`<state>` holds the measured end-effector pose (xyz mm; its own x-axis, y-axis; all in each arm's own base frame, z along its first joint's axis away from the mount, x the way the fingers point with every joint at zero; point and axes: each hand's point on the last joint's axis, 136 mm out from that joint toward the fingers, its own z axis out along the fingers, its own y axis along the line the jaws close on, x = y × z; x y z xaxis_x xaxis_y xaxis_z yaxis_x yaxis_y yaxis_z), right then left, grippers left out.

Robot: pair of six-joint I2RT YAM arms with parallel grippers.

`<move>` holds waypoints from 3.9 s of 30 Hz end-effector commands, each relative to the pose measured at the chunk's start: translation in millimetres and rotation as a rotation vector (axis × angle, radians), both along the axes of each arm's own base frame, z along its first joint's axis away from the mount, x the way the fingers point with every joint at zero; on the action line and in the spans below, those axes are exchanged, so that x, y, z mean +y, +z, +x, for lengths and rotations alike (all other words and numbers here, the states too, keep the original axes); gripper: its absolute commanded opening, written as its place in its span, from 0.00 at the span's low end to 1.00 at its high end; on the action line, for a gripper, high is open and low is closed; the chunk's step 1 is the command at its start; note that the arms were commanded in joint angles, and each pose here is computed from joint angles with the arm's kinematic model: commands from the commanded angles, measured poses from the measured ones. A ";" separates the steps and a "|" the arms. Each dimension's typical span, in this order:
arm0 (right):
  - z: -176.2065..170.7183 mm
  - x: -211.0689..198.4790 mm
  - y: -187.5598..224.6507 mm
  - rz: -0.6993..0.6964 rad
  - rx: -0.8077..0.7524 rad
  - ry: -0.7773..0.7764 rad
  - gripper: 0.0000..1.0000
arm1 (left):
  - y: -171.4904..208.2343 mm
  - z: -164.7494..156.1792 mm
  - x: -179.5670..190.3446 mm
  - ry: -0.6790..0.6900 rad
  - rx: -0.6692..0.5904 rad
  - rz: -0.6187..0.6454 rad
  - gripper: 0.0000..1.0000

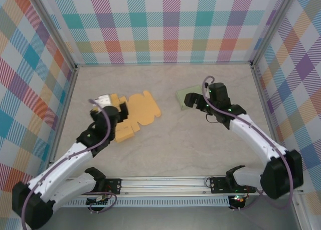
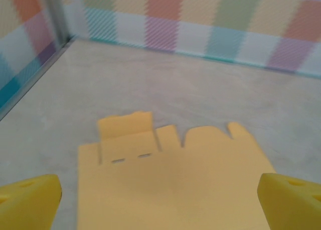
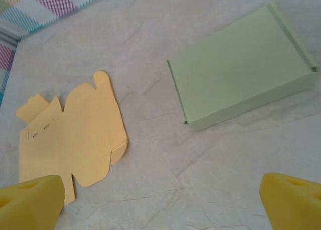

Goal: Fold the paper box

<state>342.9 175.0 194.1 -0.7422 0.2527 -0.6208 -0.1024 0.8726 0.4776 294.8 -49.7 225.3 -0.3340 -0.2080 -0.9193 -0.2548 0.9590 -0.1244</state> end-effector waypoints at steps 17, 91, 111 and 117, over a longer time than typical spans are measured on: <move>40.3 72.2 -33.2 0.024 0.099 0.141 1.00 | -161.9 -53.3 25.6 0.345 0.341 -0.768 0.90; 113.3 69.5 -141.2 -0.419 0.212 0.100 0.45 | -37.0 20.7 5.5 -0.206 0.199 -0.232 0.00; 47.6 70.8 -7.9 -0.209 -0.123 0.287 1.00 | 102.3 -15.3 -86.6 -0.926 0.078 0.024 0.00; 20.2 69.0 37.2 -0.158 -0.276 0.363 1.00 | 125.3 -36.1 -106.7 -1.121 0.010 0.097 0.00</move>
